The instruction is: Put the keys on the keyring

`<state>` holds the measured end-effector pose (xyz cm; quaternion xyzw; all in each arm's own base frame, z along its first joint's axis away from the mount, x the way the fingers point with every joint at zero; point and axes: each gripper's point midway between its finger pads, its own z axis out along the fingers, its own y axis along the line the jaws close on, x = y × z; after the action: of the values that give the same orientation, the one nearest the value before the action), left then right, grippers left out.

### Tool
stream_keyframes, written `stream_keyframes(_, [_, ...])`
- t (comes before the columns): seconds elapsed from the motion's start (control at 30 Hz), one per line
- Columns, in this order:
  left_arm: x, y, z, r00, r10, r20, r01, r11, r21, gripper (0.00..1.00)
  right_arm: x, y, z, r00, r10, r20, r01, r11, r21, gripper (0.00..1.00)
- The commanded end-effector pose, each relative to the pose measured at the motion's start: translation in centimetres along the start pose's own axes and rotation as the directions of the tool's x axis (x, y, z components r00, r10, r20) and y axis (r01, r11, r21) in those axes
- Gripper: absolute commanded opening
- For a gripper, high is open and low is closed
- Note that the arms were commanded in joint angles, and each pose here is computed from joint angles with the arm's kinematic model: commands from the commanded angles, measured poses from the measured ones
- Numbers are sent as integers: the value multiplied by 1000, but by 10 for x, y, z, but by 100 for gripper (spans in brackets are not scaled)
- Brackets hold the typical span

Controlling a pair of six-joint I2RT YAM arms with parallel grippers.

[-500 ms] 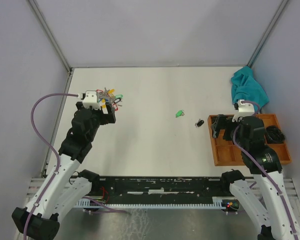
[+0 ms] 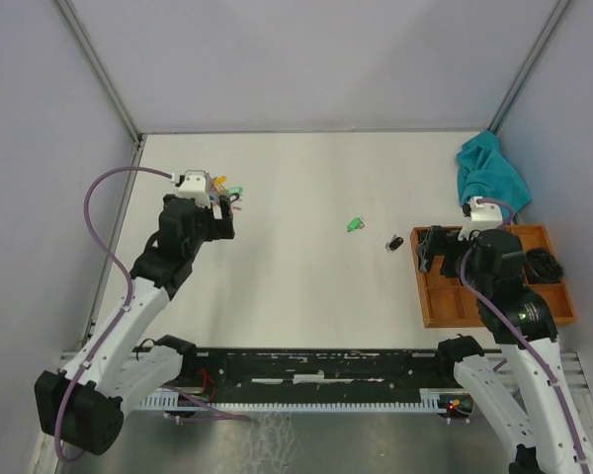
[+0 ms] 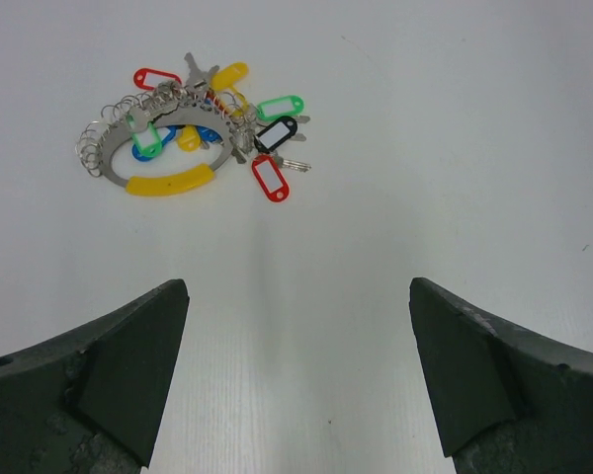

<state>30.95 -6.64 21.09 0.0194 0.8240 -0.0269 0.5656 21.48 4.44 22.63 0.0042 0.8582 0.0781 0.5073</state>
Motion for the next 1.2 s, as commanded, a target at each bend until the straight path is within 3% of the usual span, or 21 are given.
stream_keyframes(0.0, [-25,-2,19,1000,-5,0,5,1000,19,99,-19,8,-4,997,-9,71,12,999,-39,100])
stream_keyframes(0.2, [-8,2,72,990,-22,-138,22,1000,-3,97,-17,14,-8,998,-5,69,11,997,-76,100])
stream_keyframes(0.57, [13,43,166,961,-76,-267,78,997,0,86,-15,25,-14,997,-3,81,15,989,-147,100])
stream_keyframes(0.73, [29,60,188,936,-83,-342,103,994,42,76,-14,28,-14,997,-3,78,15,987,-159,100])
stream_keyframes(1.0, [67,73,211,882,20,-471,14,998,67,64,-11,32,-9,998,5,55,5,984,-178,100])
stream_keyframes(1.17, [85,70,220,856,50,-515,8,994,109,61,-10,30,-8,999,-3,43,11,985,-171,100])
